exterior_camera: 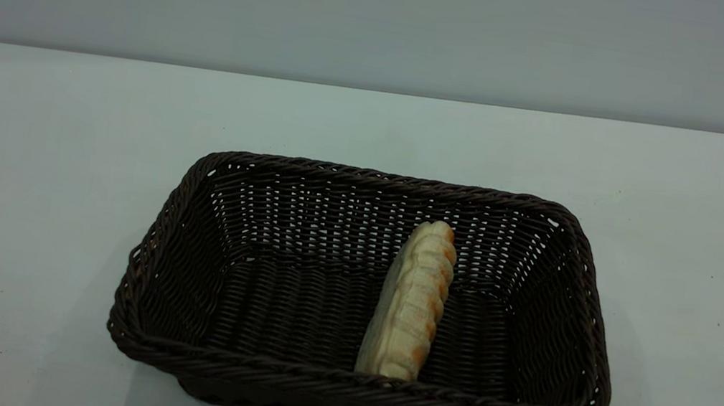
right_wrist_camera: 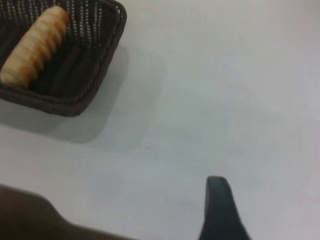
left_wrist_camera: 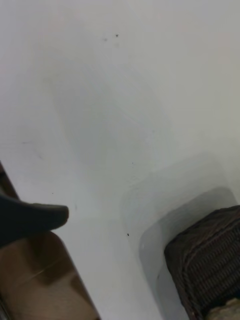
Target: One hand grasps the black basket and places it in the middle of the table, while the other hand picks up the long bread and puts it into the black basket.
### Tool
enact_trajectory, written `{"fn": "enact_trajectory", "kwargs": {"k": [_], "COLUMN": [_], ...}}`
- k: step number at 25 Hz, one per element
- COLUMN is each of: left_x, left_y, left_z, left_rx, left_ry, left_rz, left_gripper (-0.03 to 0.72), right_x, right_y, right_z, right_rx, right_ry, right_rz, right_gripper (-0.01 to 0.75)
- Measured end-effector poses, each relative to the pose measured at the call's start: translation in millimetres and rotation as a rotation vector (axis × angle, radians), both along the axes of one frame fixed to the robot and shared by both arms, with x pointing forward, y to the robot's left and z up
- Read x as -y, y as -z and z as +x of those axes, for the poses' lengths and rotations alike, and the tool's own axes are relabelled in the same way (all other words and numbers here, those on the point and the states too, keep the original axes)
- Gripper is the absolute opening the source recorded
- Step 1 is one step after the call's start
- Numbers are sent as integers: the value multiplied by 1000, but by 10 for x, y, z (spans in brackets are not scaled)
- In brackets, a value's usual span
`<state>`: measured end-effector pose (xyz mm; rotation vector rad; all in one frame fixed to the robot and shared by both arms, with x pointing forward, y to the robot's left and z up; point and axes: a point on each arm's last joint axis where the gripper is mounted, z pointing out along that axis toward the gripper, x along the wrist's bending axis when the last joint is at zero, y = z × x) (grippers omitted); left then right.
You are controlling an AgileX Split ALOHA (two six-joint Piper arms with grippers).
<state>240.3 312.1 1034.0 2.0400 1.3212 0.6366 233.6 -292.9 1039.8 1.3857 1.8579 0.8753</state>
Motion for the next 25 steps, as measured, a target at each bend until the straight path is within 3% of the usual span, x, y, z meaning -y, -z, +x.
{"fn": "enact_trajectory", "kwargs": {"k": [25], "left_x": [71], "left_y": [6], "left_z": [-34], "left_rx": [-23], "left_ry": [81], "left_rz": [-35], "left_gripper": [539], "right_x": [0], "right_y": [-5], "right_z": [3], "right_rx": [4], "right_ry": [11], "right_rz": [16], "right_gripper": [496]}}
